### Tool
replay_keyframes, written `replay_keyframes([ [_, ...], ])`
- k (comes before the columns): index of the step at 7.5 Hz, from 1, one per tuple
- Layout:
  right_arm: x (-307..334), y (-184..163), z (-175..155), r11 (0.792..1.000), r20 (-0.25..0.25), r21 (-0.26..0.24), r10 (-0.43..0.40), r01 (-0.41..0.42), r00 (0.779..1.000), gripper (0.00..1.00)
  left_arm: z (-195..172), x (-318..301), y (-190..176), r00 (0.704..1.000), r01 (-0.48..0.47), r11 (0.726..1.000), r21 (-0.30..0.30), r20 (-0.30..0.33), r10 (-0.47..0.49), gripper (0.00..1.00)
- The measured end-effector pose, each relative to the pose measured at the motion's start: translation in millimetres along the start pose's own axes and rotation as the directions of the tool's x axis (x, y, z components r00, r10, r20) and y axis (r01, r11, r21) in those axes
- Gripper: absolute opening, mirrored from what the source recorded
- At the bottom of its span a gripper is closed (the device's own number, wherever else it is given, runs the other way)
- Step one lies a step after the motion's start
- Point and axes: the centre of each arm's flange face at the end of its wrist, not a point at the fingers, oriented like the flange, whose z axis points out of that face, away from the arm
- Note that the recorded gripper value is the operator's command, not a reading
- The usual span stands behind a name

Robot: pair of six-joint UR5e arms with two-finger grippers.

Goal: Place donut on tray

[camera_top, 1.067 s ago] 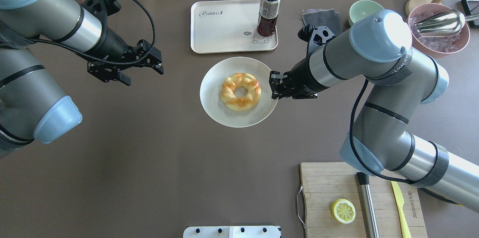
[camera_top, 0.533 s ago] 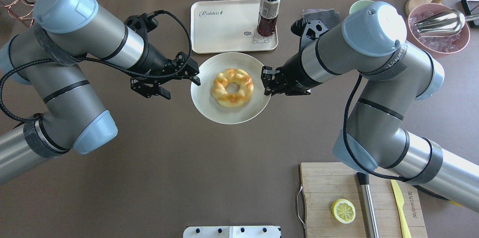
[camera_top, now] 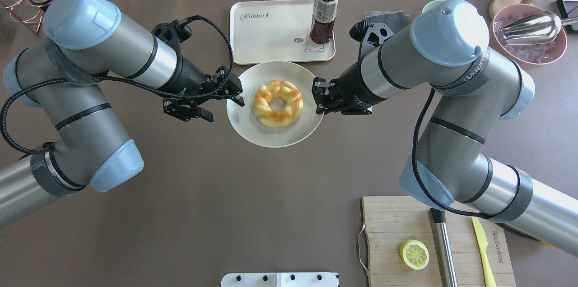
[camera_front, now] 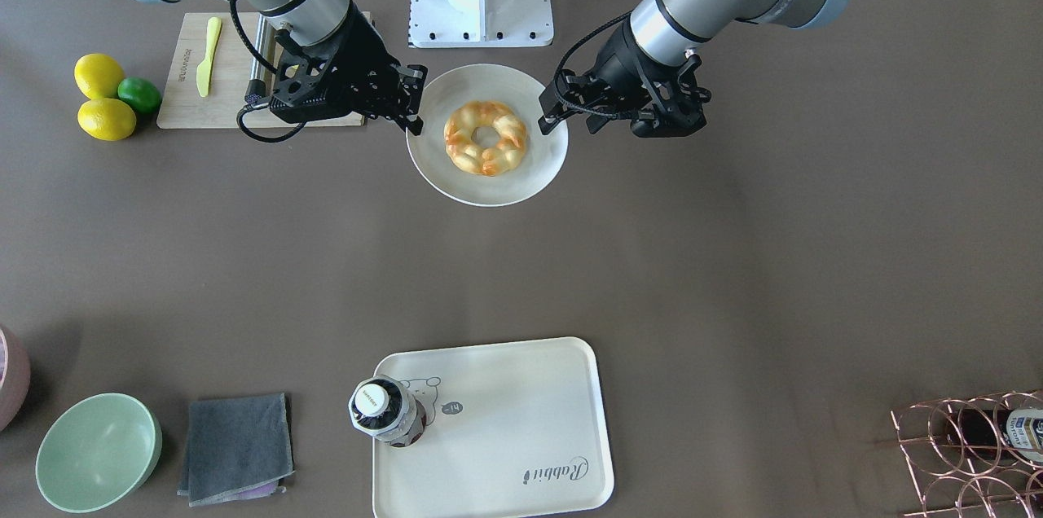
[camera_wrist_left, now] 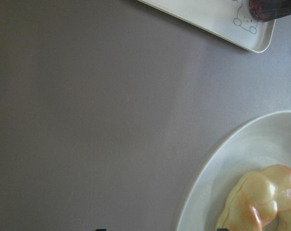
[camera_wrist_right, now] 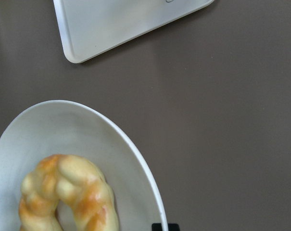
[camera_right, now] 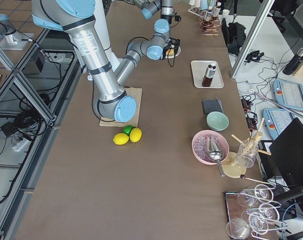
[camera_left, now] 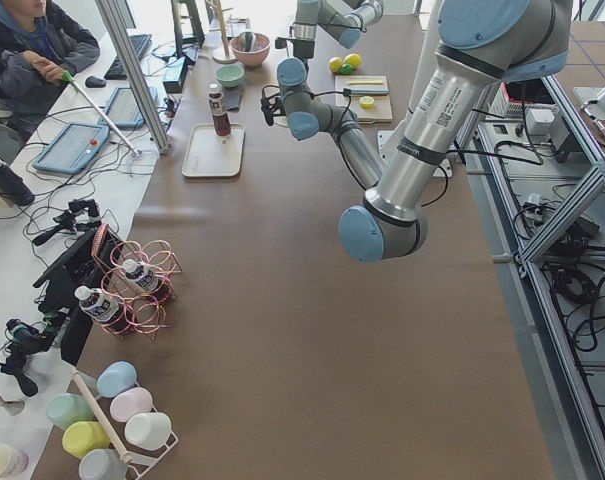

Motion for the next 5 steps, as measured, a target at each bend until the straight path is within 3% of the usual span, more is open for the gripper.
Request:
replay_keyframes([
  [1, -0.4, 0.1, -0.4, 1.0, 0.002, 0.001, 0.004, -0.004, 1.0, 0.0, -0.9, 0.4, 1.0, 1.0, 0.005, 1.0, 0.0, -0.004, -0.005, 0.74],
  [5, -1.9, 0.7, -1.6, 0.999, 0.011, 0.001, 0.033, -0.033, 0.999, 0.0, -0.1, 1.4, 5.0, 0.999, 0.028, 1.0, -0.005, -0.019, -0.028, 0.32],
])
